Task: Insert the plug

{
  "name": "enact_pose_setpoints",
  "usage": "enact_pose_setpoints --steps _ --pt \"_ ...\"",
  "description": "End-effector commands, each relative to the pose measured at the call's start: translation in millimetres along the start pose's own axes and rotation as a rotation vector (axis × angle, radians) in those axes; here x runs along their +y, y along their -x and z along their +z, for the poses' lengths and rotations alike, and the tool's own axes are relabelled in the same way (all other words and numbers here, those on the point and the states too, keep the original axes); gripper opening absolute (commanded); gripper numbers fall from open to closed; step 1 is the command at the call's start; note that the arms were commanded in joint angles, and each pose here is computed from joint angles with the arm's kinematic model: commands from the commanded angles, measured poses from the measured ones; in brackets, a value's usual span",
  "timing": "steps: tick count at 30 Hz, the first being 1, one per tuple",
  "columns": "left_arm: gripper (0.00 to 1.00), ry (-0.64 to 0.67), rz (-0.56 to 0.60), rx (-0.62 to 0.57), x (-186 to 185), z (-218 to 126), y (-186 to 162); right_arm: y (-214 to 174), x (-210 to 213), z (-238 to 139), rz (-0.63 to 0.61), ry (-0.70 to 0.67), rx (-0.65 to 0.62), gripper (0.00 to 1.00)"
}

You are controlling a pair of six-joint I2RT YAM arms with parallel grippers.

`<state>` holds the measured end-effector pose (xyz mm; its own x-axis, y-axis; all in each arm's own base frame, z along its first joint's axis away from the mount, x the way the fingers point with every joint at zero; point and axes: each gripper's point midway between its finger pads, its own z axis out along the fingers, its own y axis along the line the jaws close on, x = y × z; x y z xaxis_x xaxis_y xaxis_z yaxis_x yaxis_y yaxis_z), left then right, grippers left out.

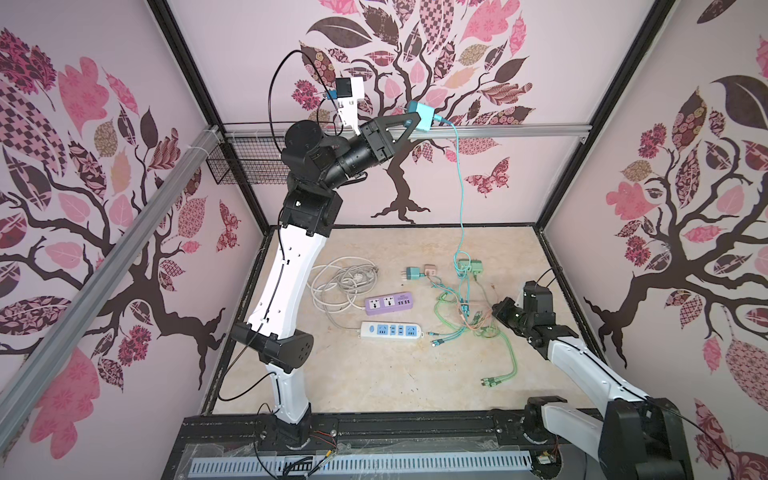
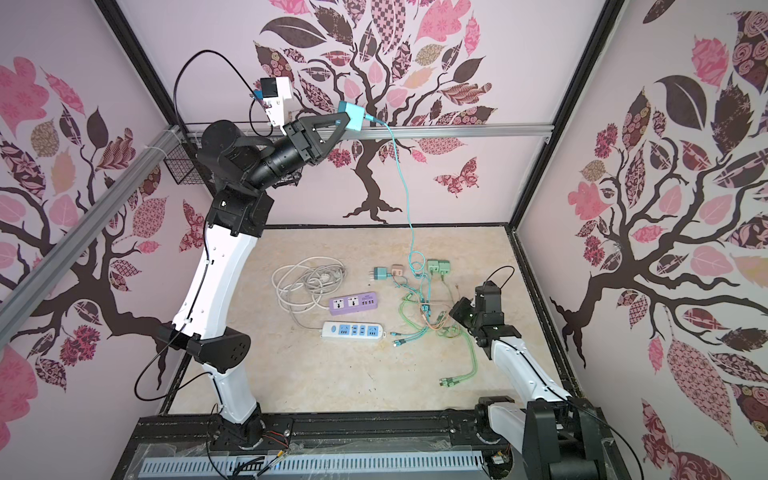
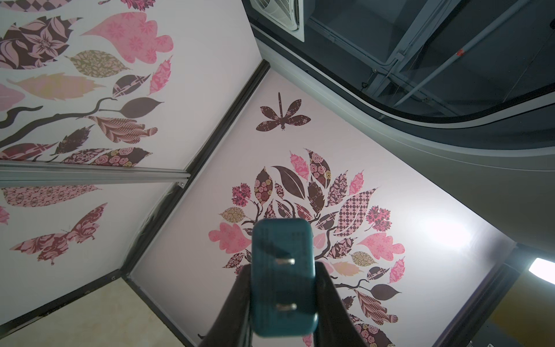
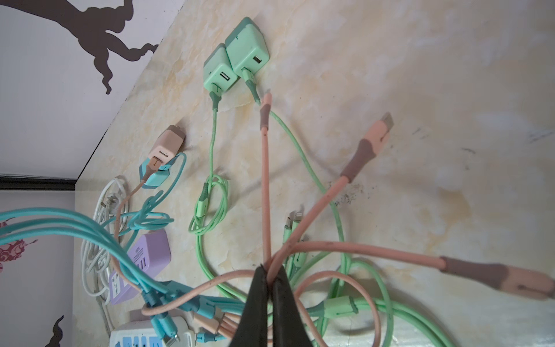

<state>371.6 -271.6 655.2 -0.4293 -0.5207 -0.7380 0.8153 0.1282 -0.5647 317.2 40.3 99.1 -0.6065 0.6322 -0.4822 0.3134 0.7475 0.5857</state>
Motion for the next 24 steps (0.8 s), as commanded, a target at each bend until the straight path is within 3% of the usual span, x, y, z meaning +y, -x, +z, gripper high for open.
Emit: enact_pose_setpoints --steps 1,8,17,24 --pt "0.0 -0.051 0.026 -0.022 -24 -5 9 11 -9 3 -0.009 -0.051 -0.032 0.02" --pt "0.0 -0.098 0.075 -0.075 -47 -16 23 13 -32 6 0.008 -0.123 -0.034 0.02" --pt "0.0 -0.053 0.074 -0.107 -39 -32 34 14 -39 5 -0.007 -0.157 -0.046 0.09" --pt "0.0 -0.031 0.009 0.109 -3 -41 -31 29 -24 -11 -0.058 -0.136 -0.086 0.16"
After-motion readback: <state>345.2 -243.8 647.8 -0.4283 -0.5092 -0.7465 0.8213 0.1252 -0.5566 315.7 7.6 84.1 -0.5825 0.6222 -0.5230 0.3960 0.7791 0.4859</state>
